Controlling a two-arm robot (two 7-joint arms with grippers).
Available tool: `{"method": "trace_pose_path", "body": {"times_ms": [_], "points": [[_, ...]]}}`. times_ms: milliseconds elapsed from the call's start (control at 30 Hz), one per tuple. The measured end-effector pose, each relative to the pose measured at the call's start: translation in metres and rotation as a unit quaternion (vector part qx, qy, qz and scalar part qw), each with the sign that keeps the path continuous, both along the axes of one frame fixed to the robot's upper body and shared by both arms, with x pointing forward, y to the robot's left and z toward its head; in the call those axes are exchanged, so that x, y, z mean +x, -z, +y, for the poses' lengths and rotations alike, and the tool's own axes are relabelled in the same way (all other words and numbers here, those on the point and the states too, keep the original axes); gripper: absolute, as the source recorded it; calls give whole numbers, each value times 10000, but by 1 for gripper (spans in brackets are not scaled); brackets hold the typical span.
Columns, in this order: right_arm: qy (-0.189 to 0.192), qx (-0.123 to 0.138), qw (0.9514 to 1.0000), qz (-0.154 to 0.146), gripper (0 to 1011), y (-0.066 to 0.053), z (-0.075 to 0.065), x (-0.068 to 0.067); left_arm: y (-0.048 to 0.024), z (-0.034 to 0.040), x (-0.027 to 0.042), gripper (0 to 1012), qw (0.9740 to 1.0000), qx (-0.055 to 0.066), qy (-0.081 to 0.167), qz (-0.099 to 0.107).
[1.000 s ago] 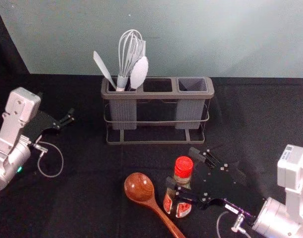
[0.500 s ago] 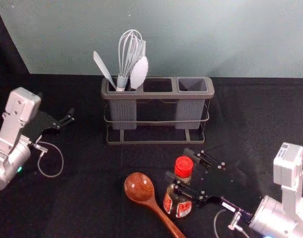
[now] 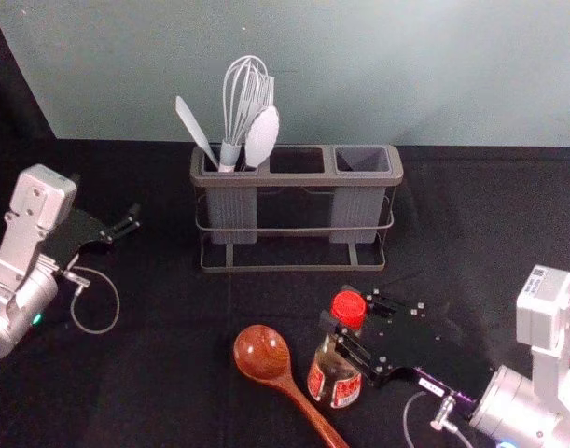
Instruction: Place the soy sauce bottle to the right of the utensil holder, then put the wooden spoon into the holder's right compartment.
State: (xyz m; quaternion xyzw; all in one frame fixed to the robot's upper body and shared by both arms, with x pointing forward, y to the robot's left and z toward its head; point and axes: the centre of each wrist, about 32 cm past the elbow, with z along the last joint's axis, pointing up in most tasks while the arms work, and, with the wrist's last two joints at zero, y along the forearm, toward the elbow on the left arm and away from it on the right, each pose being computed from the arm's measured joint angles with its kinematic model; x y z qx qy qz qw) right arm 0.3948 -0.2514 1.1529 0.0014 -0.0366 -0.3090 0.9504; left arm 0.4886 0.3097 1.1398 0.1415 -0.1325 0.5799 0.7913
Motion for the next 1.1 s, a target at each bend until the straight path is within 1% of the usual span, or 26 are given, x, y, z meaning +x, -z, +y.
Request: {"method": "trace_pose_path", "body": {"times_ms": [133, 333, 367, 467, 633, 867, 1100], "points": [[29, 3, 10000, -42, 393, -36, -31, 0, 0, 0, 0, 1011, 10000, 0, 0, 0], [175, 14, 9998, -132, 393, -97, -137, 4, 0, 0, 0, 1011, 10000, 0, 0, 0], [175, 14, 9998, -132, 393, -97, -137, 4, 0, 0, 0, 1011, 10000, 0, 0, 0], [303, 4, 9994, -168, 393, -121, -208, 13, 0, 0, 0, 1011, 10000, 0, 0, 0], [449, -24, 9988, -206, 393, -145, -284, 33, 0, 0, 0, 1011, 10000, 0, 0, 0], [682, -86, 9973, -275, 393, -186, -388, 113, 0, 0, 0, 1011, 10000, 0, 0, -1], [881, -125, 9955, -314, 393, -215, -453, 200, 0, 0, 0, 1011, 10000, 0, 0, 0]]}}
